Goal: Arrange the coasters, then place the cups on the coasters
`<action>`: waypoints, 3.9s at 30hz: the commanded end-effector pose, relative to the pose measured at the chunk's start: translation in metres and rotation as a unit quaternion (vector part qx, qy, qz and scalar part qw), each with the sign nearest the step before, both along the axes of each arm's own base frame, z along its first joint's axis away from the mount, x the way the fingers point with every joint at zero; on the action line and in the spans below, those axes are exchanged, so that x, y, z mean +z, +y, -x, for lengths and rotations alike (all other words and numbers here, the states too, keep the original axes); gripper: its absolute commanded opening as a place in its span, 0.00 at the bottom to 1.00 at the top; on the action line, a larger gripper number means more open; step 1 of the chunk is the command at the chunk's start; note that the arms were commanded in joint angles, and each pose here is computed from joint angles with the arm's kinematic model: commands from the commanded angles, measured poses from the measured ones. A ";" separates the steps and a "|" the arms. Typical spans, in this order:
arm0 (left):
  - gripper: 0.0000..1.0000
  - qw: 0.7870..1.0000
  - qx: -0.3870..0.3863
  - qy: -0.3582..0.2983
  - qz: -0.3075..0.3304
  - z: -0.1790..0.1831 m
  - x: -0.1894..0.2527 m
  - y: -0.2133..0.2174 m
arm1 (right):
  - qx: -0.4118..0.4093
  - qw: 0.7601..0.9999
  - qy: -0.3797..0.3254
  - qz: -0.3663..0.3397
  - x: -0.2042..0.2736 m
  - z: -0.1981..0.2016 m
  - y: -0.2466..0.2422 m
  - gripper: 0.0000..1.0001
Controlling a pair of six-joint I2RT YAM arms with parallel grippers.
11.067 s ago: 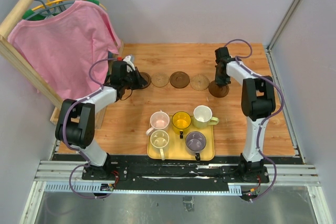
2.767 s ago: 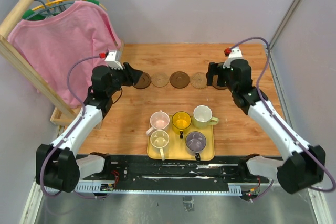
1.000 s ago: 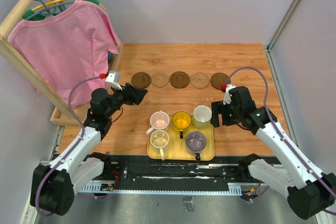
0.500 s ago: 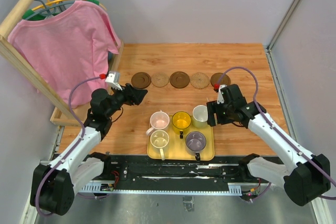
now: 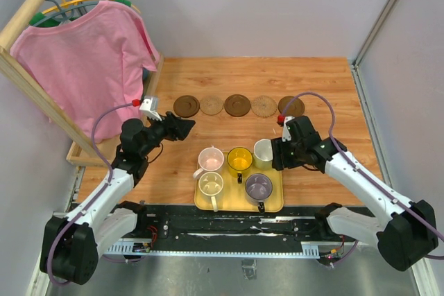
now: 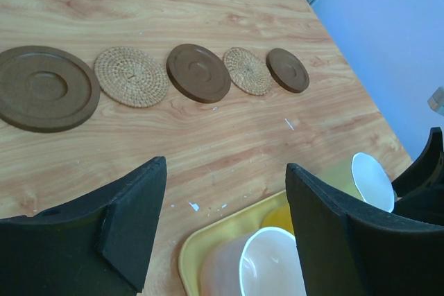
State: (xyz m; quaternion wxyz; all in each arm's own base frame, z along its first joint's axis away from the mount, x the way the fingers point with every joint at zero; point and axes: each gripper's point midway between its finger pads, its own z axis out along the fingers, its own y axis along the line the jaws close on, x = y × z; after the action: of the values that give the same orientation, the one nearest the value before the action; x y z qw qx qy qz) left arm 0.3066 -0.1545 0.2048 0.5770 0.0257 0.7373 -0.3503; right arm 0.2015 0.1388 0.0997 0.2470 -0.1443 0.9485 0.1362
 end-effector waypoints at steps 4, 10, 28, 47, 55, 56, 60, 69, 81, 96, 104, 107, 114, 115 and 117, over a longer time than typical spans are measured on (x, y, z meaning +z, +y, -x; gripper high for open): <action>0.73 1.000 -0.006 -0.012 0.005 0.005 0.002 -0.002 | 0.008 1.000 0.005 0.001 -0.010 0.008 0.012 0.55; 0.73 1.000 -0.005 -0.009 0.003 0.005 -0.001 -0.001 | 0.012 1.000 0.005 0.005 -0.014 0.006 0.014 0.54; 0.73 1.000 -0.003 -0.002 -0.001 0.003 -0.009 -0.001 | 0.001 1.000 -0.002 0.014 -0.032 0.000 0.014 0.48; 0.73 1.000 -0.005 0.004 0.001 0.003 -0.012 -0.002 | 0.005 1.000 -0.022 -0.005 -0.020 -0.003 0.019 0.46; 0.73 1.000 -0.006 0.005 0.004 0.004 -0.012 -0.002 | 0.005 1.000 -0.018 -0.009 -0.023 -0.002 0.020 0.40; 0.73 1.000 -0.007 0.004 0.005 0.004 -0.011 -0.003 | 0.006 1.000 -0.017 -0.009 -0.024 -0.001 0.020 0.40; 0.73 1.000 -0.006 0.004 0.006 0.005 -0.011 -0.002 | 0.007 1.000 -0.015 -0.009 -0.027 0.000 0.021 0.35; 0.73 1.000 -0.004 0.004 0.009 0.007 -0.010 -0.002 | 0.010 1.000 -0.009 -0.003 -0.032 0.002 0.020 0.20; 0.73 1.000 0.000 0.000 0.011 0.005 -0.010 -0.001 | 0.018 0.997 -0.059 0.042 -0.012 -0.016 0.022 0.01; 0.73 1.000 0.012 -0.021 0.008 -0.004 0.002 0.002 | -0.024 0.969 -0.218 0.117 0.067 -0.063 0.007 0.01; 0.73 0.999 0.025 -0.040 0.002 -0.011 0.015 0.005 | -0.071 0.936 -0.315 0.142 0.108 -0.093 -0.006 0.01; 0.73 0.999 0.030 -0.046 0.000 -0.014 0.019 0.006 | -0.080 0.921 -0.351 0.146 0.120 -0.107 -0.007 0.01; 0.72 0.996 0.063 -0.059 -0.014 -0.020 0.028 0.018 | -0.117 0.899 -0.397 0.141 0.122 -0.140 -0.018 0.01; 0.72 0.996 0.070 -0.061 -0.016 -0.021 0.030 0.021 | -0.121 0.898 -0.400 0.139 0.120 -0.144 -0.021 0.01; 0.72 0.994 0.090 -0.063 -0.021 -0.022 0.034 0.027 | -0.127 0.892 -0.413 0.135 0.120 -0.152 -0.025 0.01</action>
State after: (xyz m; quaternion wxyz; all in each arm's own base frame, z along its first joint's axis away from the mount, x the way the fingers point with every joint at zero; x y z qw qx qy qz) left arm 0.3212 -0.1393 0.2082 0.6099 0.0016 0.7291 -0.3105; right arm 0.3235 0.1240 0.1883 0.5371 -0.1448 0.8261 -0.0903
